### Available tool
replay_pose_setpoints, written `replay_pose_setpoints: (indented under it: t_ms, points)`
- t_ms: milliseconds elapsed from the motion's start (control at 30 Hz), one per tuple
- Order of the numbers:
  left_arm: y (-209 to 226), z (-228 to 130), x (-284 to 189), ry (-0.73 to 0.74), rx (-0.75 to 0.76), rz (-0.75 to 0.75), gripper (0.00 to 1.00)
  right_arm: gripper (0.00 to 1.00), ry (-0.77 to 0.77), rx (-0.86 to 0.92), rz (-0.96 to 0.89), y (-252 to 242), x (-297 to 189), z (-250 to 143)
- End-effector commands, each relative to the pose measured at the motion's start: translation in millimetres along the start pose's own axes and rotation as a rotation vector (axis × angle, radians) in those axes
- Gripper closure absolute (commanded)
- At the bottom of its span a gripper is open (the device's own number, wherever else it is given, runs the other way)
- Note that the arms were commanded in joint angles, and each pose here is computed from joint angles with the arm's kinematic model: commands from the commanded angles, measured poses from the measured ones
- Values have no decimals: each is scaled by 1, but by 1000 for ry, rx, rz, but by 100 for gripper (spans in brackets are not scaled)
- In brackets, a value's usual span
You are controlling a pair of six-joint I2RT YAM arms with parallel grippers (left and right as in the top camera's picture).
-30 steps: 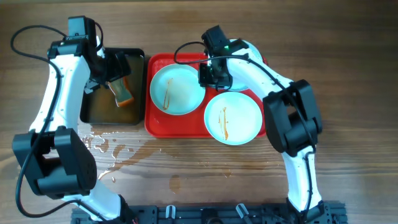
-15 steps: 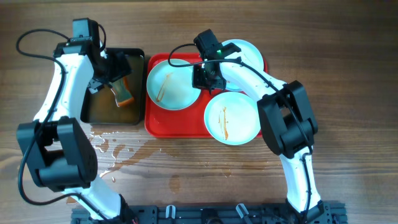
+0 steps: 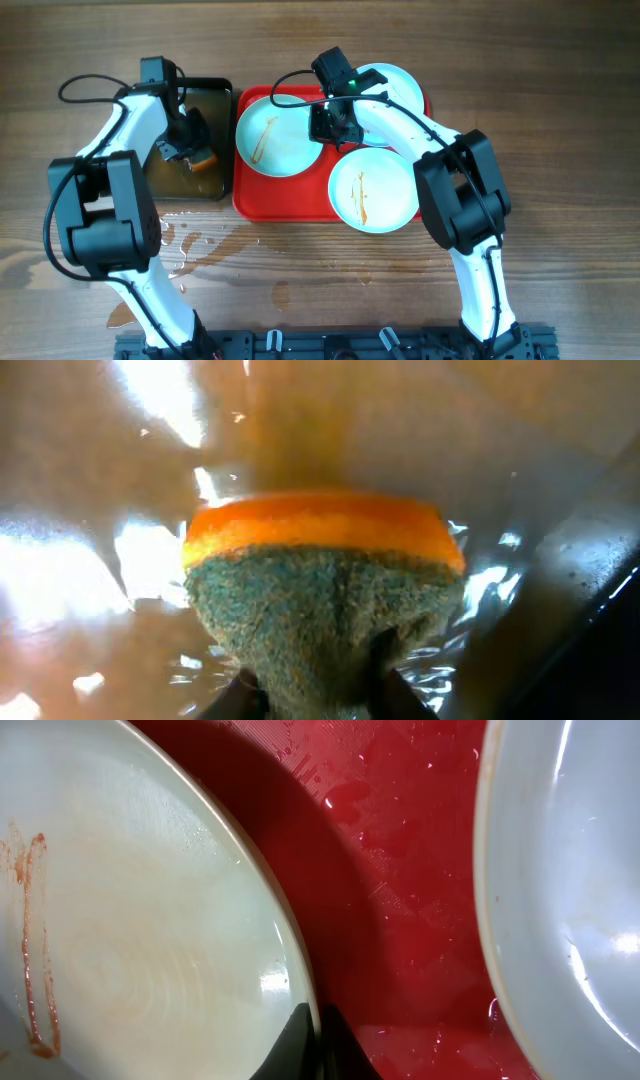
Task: Clean dirty plates on tray and stack at the side
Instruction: 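Scrub the plate held by the right gripper with the left-held sponge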
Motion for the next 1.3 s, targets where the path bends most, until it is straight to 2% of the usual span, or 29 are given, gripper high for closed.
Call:
replay_pose_setpoints:
  t_ms: [0,167,333,400,600,900,1100,1167,1267]
  points:
    - [6,-3,10,15,-3,32,96,95,10,2,-10,0,9,-3]
    - [0,1,-21,-17,27,5,96,96,7,1,-4,1,9,-3]
    - [-30,-2,-84,-91,210,-271,96,96,13,-3,12,3,9,-3]
    - [-37,-4,-89,-97,225,-309,96,96,30,-44,54,7,9,-4]
    - [-68,-12,-66,-107,313,-328,96,95,46,-66,93,5,7,-2]
    - [-108,-11,7,-134,447,-353,96,96,46,-64,96,5,7,-1]
    - [-137,-8,5,-237,515,-409,96,96,40,-65,99,5,7,0]
    - [-140,-15,6,-214,526,-405,96,96,38,-66,100,6,7,0]
    - [-128,-37,14,-78,514,-331,96,96,37,-67,100,6,7,0]
Point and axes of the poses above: each gripper's point midway between its finger pads, its own x axis out along the fingers, its own y axis along the line the jaws close on, z = x × y, the point moved 7 cm from there along -x, back along the fingers, and after that the axes turned 1 degree about x, right-handed, at the moved point
